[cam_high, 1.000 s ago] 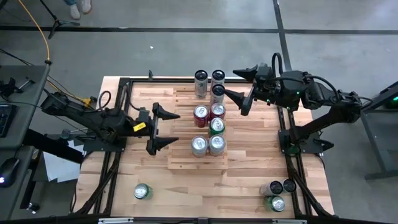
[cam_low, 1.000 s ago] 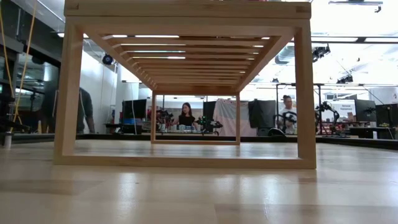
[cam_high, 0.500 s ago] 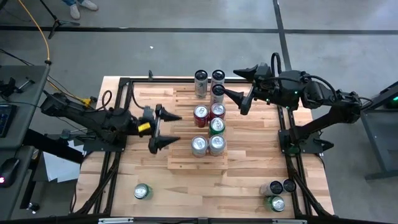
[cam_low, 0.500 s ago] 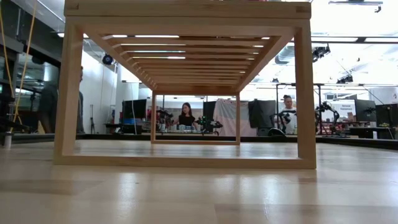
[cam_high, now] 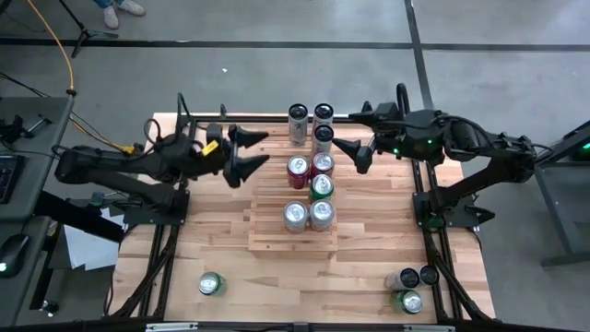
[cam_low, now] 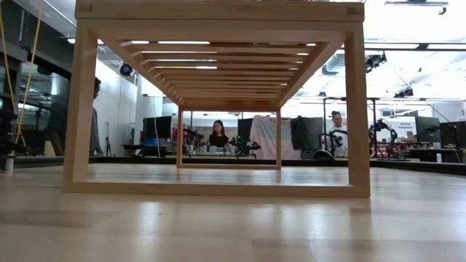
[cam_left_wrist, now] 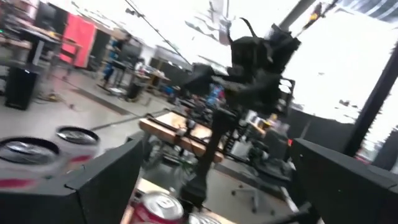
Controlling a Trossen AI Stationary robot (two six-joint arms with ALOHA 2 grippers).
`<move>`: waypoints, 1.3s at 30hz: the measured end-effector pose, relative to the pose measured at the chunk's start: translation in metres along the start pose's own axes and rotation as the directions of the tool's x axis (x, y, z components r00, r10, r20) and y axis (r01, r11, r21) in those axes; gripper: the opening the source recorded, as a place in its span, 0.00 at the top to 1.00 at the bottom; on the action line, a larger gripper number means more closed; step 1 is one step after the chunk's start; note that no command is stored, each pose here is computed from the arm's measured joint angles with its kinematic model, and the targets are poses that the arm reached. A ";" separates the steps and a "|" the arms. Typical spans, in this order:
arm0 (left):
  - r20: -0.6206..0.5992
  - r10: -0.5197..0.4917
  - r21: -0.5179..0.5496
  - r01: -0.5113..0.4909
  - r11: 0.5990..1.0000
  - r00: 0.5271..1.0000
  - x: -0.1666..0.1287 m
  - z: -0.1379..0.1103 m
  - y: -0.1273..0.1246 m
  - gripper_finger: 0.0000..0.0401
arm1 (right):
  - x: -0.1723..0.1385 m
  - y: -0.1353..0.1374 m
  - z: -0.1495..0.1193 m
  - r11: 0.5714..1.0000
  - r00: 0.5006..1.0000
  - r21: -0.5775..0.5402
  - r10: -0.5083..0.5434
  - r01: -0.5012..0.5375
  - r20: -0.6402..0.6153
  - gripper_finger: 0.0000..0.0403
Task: Place canned beverage on shelf
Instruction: Put the white pink can on the shelf
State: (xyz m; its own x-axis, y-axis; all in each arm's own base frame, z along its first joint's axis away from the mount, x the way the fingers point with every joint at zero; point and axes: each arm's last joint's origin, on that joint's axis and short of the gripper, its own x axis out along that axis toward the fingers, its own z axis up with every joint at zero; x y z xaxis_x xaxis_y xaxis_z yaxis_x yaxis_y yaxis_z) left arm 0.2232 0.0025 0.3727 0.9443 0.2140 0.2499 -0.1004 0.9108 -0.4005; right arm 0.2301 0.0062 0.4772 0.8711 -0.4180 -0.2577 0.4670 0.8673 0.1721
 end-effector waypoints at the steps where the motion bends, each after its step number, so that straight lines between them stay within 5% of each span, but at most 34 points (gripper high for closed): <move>1: 0.010 0.009 0.000 -0.009 1.000 1.000 0.001 0.002 0.002 0.00 | 0.000 0.000 -0.001 1.000 1.000 0.003 -0.003 0.004 -0.011 0.02; 16: 0.035 0.060 -0.093 -0.057 0.994 0.998 0.002 0.005 0.011 0.00 | -0.001 -0.004 -0.014 0.999 0.989 -0.052 0.000 -0.008 -0.149 0.02; 26: 0.072 0.154 -0.098 -0.147 0.984 0.985 0.002 0.006 0.014 0.00 | -0.010 -0.004 -0.037 0.997 0.916 -0.022 0.058 -0.073 -0.396 0.02; 39: 0.082 0.177 -0.171 -0.162 0.972 0.981 0.001 0.006 0.014 0.00 | -0.018 -0.005 -0.049 0.993 0.865 -0.092 0.014 -0.069 -0.502 0.02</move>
State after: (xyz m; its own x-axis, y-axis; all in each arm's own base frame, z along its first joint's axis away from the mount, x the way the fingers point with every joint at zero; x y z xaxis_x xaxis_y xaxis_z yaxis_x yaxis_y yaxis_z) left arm 0.2212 0.0175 0.3731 0.8828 0.4003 0.2460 -0.1967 0.7903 -0.5802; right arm 0.2045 0.0224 0.4347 0.6835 -0.2139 -0.6979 0.3894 0.9155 0.1009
